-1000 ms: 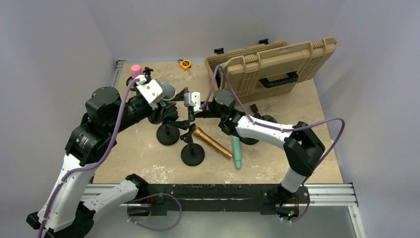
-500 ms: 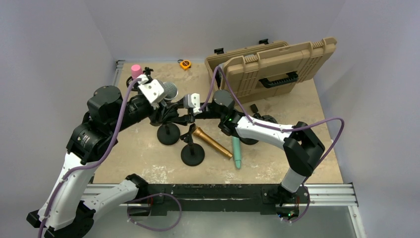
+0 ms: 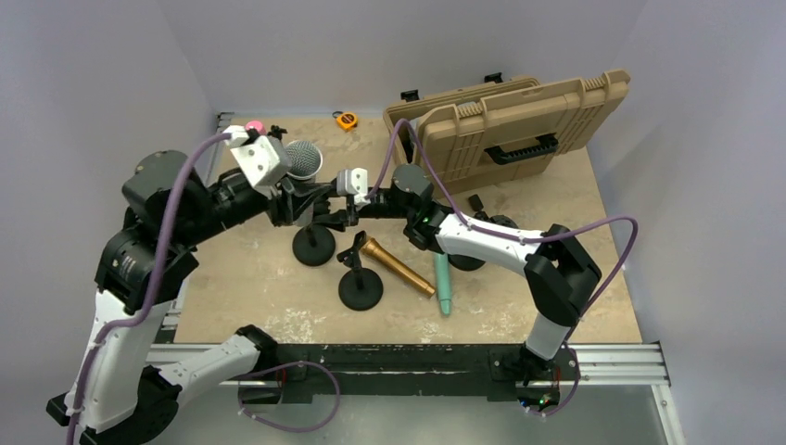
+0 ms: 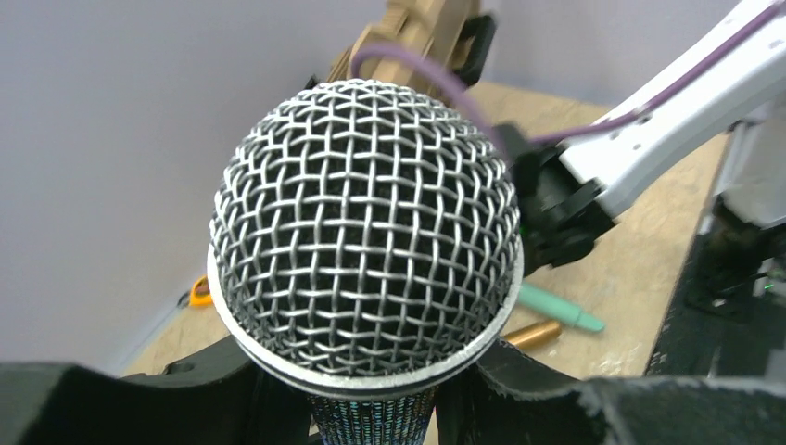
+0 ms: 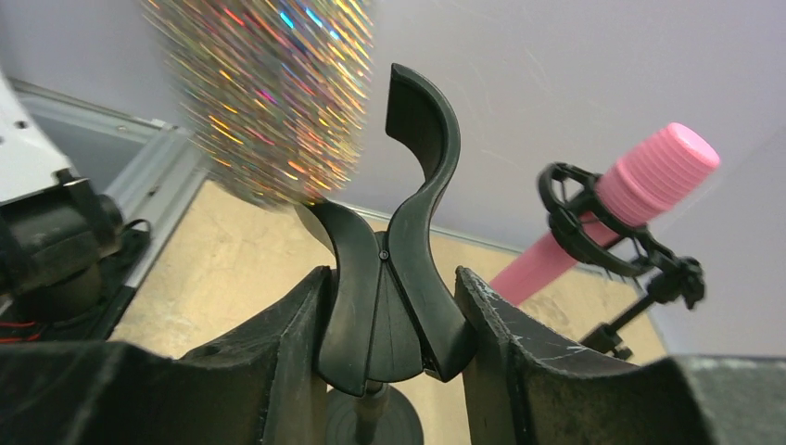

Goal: Remove the microphone from the stand

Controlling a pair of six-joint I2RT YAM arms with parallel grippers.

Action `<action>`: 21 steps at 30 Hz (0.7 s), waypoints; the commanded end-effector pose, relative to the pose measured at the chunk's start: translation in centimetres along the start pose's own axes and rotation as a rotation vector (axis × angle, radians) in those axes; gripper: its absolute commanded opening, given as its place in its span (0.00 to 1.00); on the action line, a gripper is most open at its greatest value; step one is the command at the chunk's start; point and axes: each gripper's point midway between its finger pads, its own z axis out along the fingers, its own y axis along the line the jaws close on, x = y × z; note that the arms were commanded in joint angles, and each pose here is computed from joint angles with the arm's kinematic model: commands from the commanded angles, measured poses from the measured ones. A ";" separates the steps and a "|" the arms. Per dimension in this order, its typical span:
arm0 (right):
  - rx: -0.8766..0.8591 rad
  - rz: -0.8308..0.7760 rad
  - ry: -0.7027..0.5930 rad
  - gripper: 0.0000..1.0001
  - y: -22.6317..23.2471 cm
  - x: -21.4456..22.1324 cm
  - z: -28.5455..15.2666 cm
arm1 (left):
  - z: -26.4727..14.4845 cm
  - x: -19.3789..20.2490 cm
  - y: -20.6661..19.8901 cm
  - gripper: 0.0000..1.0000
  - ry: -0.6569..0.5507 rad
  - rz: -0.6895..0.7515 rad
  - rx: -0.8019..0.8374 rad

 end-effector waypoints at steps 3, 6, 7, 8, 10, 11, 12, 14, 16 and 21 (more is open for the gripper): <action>0.156 -0.044 0.054 0.00 -3.7 1.6 -0.4 | -4.8 -9.5 -1.8 0.00 -0.281 -0.072 0.053; 0.216 -0.033 0.041 0.00 -4.8 0.8 -0.7 | -7.2 -10.5 0.6 0.00 -0.323 -0.090 -0.116; 0.241 -0.030 0.031 0.00 -5.2 0.4 -0.8 | -7.8 -10.2 1.4 0.00 -0.316 -0.100 -0.174; 0.262 -0.023 0.026 0.00 -5.6 0.1 -0.8 | -8.2 -9.7 2.0 0.00 -0.299 -0.111 -0.221; 0.284 -0.002 0.031 0.00 -6.0 0.0 -0.8 | -8.6 -7.3 3.3 0.00 -0.223 -0.144 -0.320; 0.295 0.006 0.032 0.00 -6.2 -0.1 -0.9 | -8.5 -5.5 4.1 0.00 -0.164 -0.168 -0.374; 0.309 0.018 0.035 0.00 -6.4 -0.2 -0.9 | -8.2 -3.4 4.5 0.00 -0.093 -0.187 -0.415; 0.331 0.040 0.040 0.00 -6.7 -0.5 -1.2 | -7.6 1.1 4.9 0.00 0.054 -0.218 -0.469; 0.351 0.054 0.030 0.00 -6.7 -1.5 -1.8 | -7.2 5.2 4.6 0.00 0.173 -0.253 -0.496; 0.407 0.104 0.040 0.00 -7.5 -2.3 -2.8 | -5.8 12.3 3.2 0.00 0.275 -0.414 -0.550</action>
